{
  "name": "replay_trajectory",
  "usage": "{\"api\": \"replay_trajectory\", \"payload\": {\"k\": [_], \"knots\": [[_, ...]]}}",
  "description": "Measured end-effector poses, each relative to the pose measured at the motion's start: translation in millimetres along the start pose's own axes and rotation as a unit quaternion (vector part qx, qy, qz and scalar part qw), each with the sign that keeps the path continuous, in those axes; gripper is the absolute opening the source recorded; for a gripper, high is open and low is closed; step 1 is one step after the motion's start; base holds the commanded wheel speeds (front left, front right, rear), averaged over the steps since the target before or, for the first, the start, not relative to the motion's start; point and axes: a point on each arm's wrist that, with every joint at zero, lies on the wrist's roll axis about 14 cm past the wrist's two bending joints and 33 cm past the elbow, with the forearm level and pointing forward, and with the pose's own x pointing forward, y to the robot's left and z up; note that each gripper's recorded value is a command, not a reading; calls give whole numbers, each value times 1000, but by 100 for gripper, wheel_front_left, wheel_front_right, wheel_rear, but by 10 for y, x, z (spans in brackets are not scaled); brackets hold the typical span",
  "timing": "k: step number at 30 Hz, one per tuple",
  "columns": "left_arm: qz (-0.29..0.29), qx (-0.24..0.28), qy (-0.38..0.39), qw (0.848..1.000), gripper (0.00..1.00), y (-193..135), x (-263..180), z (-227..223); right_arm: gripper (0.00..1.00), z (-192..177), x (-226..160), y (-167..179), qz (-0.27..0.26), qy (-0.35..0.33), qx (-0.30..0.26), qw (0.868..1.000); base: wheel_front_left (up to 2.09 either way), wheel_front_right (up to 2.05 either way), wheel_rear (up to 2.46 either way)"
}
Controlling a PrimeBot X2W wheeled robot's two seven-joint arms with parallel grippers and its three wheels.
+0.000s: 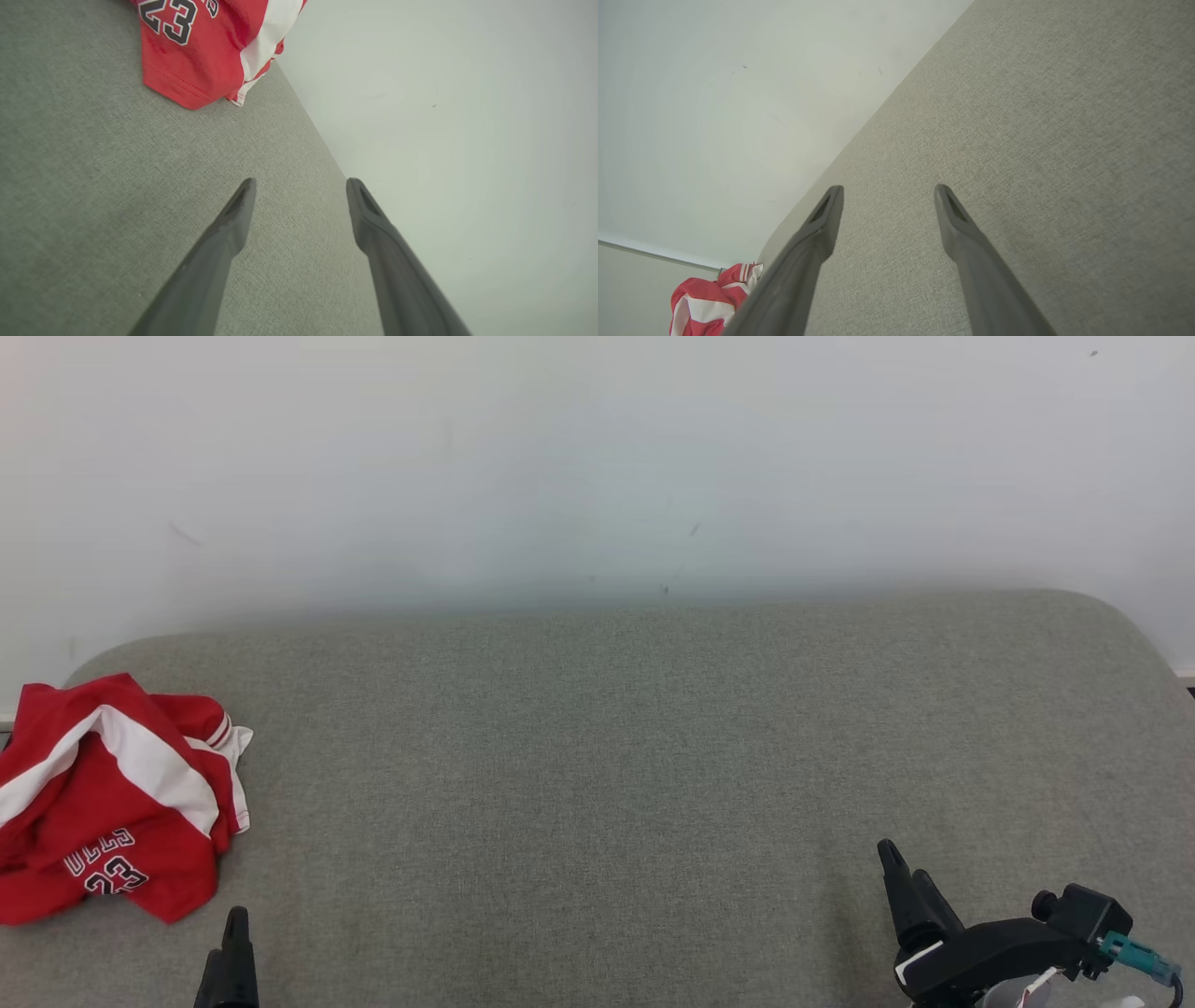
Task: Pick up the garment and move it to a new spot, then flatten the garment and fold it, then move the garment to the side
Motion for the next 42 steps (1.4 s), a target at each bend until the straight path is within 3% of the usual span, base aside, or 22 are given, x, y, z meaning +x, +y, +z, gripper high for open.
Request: {"api": "replay_trajectory", "payload": {"k": [11,26,34,42], "knots": [[-2,94,-10,995,100,-7,-46,14,100,9,2,69,8,-8,-88,996,0,0,0],[-25,211,-38,976,100,-131,-118,62,100,-25,-31,187,30,-24,-212,976,0,0,0],[-34,277,-59,959,100,-180,-192,97,100,-35,-25,303,49,-38,-276,959,0,0,0],[-75,358,-63,929,100,-305,-248,41,100,-45,-44,357,63,-52,-336,938,0,0,0]]}}
